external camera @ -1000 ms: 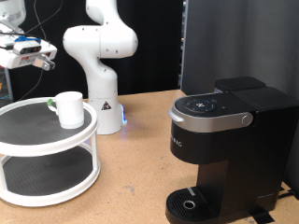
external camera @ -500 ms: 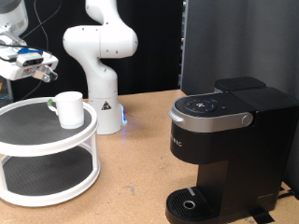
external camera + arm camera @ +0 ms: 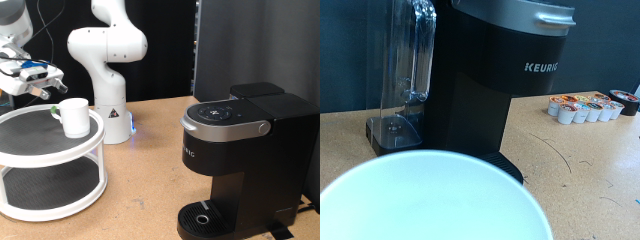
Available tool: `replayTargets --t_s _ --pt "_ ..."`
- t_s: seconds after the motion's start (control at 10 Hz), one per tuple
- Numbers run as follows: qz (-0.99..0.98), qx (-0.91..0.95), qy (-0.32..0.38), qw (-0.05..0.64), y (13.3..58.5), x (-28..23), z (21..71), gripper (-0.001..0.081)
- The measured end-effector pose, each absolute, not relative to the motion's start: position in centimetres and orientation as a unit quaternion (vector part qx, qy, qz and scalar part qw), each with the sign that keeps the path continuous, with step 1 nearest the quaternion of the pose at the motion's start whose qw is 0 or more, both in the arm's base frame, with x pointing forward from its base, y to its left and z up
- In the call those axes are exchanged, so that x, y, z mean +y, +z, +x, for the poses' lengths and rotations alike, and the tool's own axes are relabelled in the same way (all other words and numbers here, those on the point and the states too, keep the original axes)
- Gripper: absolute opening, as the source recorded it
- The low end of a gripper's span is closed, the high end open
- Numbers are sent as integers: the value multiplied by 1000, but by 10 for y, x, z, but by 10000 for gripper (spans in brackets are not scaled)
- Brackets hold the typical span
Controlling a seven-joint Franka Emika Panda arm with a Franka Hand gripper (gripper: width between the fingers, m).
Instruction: Make a cup of coffee with the keurig machine
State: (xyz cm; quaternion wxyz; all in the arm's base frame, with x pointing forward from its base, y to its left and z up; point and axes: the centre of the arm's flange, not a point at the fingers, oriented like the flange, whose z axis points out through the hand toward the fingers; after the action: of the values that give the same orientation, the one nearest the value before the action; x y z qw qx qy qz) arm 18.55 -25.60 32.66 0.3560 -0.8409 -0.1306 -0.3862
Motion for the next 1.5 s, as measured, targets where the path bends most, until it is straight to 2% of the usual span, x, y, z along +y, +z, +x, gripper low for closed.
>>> replayTargets --t_s 0.1,0.2,0.3,1.5 --pt "-842 -131 -387 353 323 -256 184 592" --pt "-843 -131 -386 351 319 -257 183 759" --pt "-846 -130 -384 347 314 -257 183 793" --pt "-857 -124 -360 349 288 -249 191 803"
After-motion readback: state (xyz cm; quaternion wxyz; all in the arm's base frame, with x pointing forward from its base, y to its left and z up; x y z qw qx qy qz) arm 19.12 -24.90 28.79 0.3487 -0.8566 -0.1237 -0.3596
